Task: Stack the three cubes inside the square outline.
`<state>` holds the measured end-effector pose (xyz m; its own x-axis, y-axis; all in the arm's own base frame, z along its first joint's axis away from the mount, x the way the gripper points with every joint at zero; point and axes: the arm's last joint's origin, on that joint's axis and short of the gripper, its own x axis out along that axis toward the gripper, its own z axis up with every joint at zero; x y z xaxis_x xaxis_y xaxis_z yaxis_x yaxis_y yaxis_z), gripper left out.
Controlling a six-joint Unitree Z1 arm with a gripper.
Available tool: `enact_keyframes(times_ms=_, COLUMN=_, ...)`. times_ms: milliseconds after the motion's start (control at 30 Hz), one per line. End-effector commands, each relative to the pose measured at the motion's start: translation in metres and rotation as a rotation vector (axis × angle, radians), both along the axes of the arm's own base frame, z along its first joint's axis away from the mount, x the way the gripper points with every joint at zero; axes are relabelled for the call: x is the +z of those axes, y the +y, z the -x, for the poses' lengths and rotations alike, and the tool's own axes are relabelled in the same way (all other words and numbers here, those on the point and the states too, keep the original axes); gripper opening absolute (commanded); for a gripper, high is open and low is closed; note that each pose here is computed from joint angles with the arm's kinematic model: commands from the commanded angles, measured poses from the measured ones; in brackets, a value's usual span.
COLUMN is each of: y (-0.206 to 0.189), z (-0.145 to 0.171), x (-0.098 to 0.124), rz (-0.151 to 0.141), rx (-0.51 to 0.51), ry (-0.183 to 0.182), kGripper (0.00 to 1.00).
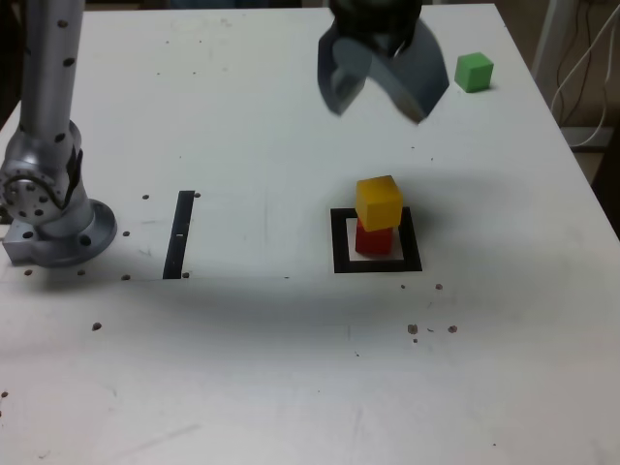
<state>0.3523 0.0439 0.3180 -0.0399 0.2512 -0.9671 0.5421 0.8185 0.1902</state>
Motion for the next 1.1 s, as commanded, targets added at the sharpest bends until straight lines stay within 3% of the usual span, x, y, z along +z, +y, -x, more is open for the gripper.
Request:
enact_keyframes(times_ms=0, y=0.012, z=-0.004, x=0.007, rz=-0.01, rx=-0.009, ry=-0.001, kGripper=0.99)
enact_keyframes(times_ms=367, y=0.061, z=-0.039, x=0.015, rz=-0.044, rx=-0.067, ry=0.019, kGripper=0.99)
enact_keyframes(times_ms=633, y=0.108, z=-0.063, x=0.011, rz=-0.05, rx=-0.074, ry=0.026, kGripper=0.99)
enact_keyframes(times_ms=1067, y=0.157, z=-0.083, x=-0.001, rz=-0.071, rx=-0.063, ry=-0.014, kGripper=0.99)
